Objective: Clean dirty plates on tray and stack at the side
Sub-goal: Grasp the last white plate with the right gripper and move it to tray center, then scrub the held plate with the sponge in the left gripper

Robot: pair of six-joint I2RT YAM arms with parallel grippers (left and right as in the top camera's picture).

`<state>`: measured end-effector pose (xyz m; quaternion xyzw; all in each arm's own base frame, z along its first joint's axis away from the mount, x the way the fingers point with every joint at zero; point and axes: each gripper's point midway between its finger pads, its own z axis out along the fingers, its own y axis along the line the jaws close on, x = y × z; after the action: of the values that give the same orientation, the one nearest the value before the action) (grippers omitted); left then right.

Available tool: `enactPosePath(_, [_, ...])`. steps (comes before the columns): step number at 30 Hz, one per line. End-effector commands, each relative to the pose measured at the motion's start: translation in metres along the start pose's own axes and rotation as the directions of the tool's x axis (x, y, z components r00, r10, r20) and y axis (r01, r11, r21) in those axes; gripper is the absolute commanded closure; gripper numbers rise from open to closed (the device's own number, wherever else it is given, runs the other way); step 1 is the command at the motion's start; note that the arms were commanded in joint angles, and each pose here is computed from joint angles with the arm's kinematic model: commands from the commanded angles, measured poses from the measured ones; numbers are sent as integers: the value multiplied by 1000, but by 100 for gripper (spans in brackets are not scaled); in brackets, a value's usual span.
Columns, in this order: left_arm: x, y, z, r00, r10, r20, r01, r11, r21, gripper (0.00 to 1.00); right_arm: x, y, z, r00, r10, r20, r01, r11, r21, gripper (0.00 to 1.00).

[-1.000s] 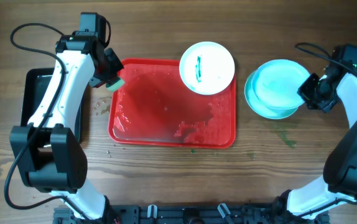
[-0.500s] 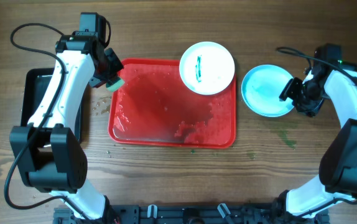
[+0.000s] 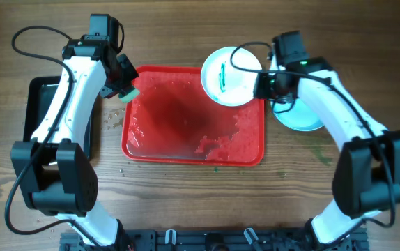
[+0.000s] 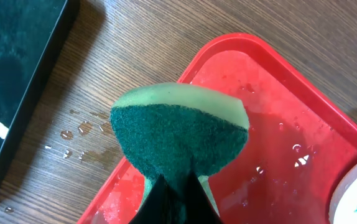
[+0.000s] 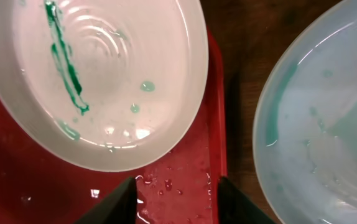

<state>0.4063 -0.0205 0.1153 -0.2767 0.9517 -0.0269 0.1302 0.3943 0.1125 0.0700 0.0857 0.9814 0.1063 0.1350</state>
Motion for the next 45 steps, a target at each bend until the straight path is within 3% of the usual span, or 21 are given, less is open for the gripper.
enactPosePath(1, [4, -2, 3, 1000, -1, -9, 1, 1000, 1, 96, 6, -5, 33, 999, 22, -26, -19, 996, 86, 64])
enactPosePath(6, [4, -3, 3, 1000, -1, -9, 1, 1000, 2, 96, 15, -1, 62, 997, -39, -72, 45, 995, 85, 77])
enactPosePath(8, [4, -2, 3, 1000, -1, -9, 1, 1000, 1, 96, 20, 1, 63, 992, -78, -94, 85, 994, 66, 93])
enactPosePath(14, [4, -2, 3, 1000, -1, -10, 1, 1000, 1, 96, 66, 47, 38, 949, -238, -207, 233, 971, -50, 96])
enactPosePath(15, [4, -3, 3, 1000, -2, -9, 2, 1000, 2, 96, 69, 54, 34, 946, -255, -200, 247, 967, -62, 93])
enactPosePath(16, [4, -3, 3, 1000, -1, -9, 1, 1000, 2, 96, 71, 62, 29, 944, -272, -189, 262, 962, -79, 82])
enactPosePath(18, [4, -2, 3, 1000, -1, -9, 1, 1000, 1, 96, 76, 85, 21, 935, -312, -170, 290, 947, -141, 48])
enactPosePath(19, [4, -2, 3, 1000, -1, -9, 1, 1000, 1, 96, 73, 92, 18, 923, -354, -149, 333, 931, -149, 37])
enactPosePath(21, [4, -2, 3, 1000, -2, -9, 2, 1000, 1, 96, 53, 88, 18, 884, -461, -69, 456, 886, -80, 34])
enactPosePath(24, [4, -3, 3, 1000, -2, -9, 2, 1000, 1, 96, 21, 85, 22, 761, -648, 35, 648, 761, 27, 34])
enactPosePath(28, [4, -2, 3, 1000, -1, -9, 1, 1000, 1, 96, 24, 84, 50, 693, -721, 13, 721, 693, -12, 34])
enactPosePath(30, [4, -3, 3, 1000, -1, -9, 1, 1000, 1, 96, 30, 79, 60, 694, -720, -17, 720, 694, -22, 37])
enactPosePath(33, [4, -3, 3, 1000, -1, -9, 1, 1000, 1, 96, 38, 80, 68, 696, -718, -34, 715, 696, -62, 51])
enactPosePath(36, [3, -3, 3, 1000, -2, -6, 2, 1000, 5, 96, 45, 73, 81, 735, -674, -78, 671, 739, -62, 91])
enactPosePath(37, [2, -4, 3, 1000, -2, -3, 2, 1000, 6, 96, 48, 68, 81, 774, -625, -105, 625, 780, -40, 96])
enactPosePath(42, [2, -4, 3, 1000, -1, -3, 1, 1000, 6, 96, 62, 103, 38, 841, -507, -188, 488, 862, -139, 96])
enactPosePath(45, [2, -4, 3, 1000, -1, -3, 1, 1000, 6, 96, 70, 125, 39, 938, -262, -229, 228, 960, -164, 96])
